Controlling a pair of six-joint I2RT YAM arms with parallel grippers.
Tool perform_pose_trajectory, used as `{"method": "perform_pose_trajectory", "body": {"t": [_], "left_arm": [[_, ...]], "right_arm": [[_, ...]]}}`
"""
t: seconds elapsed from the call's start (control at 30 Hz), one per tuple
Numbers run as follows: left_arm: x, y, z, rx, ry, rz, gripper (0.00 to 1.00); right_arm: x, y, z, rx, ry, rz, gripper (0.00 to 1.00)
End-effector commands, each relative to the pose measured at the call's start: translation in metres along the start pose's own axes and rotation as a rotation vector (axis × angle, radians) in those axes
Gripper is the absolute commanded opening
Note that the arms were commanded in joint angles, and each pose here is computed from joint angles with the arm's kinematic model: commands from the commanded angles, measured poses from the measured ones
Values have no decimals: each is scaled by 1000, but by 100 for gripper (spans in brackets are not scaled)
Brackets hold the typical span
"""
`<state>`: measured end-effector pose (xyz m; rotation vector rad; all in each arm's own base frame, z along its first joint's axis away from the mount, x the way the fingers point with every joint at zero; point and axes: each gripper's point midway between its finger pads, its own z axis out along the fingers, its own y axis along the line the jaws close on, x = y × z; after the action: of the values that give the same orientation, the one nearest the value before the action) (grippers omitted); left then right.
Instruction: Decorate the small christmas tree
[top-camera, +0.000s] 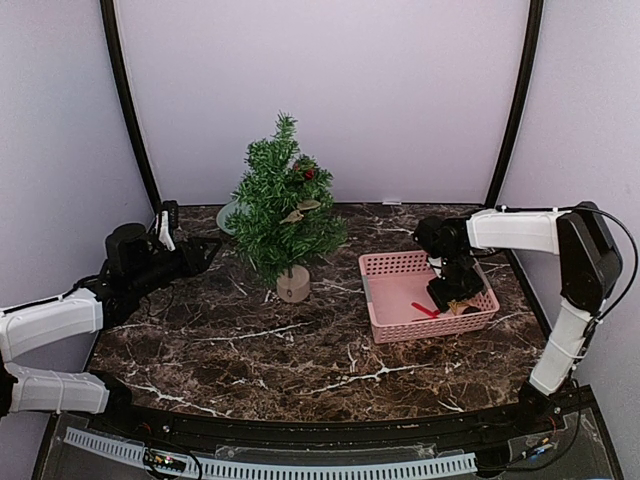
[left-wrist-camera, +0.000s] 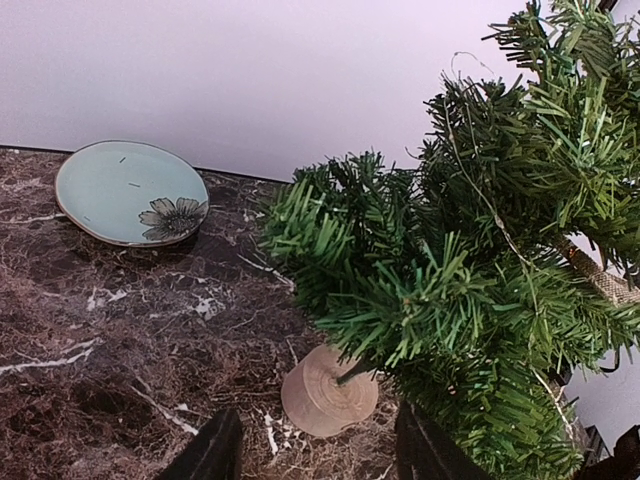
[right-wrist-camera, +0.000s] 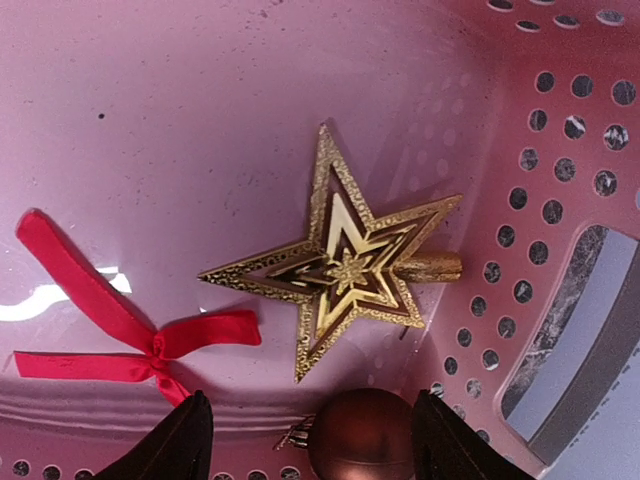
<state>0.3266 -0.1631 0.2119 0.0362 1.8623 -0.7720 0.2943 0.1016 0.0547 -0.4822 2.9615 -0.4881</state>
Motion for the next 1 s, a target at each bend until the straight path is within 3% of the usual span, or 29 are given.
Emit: {"method": "perform_pose_trajectory", "body": {"t": [0.0, 0.3, 0.63, 0.83, 0.97], "left_arm": [[-5, -4, 0, 27, -32, -3, 54], [-5, -3, -1, 22, -35, -5, 54], [-5, -3, 0, 26, -33, -9, 54], [-6, -6, 1, 41, -34, -18, 54], [-7, -6, 2, 43, -35, -17, 54]], "right_arm": [[-7, -15, -18, 56, -34, 43, 69], [-1, -18, -32, 55, -27, 74, 68], [28, -17, -9, 87, 54, 148, 66], [53, -19, 14, 132, 113, 170, 73], [45, -12, 20, 101, 95, 175, 66]]}}
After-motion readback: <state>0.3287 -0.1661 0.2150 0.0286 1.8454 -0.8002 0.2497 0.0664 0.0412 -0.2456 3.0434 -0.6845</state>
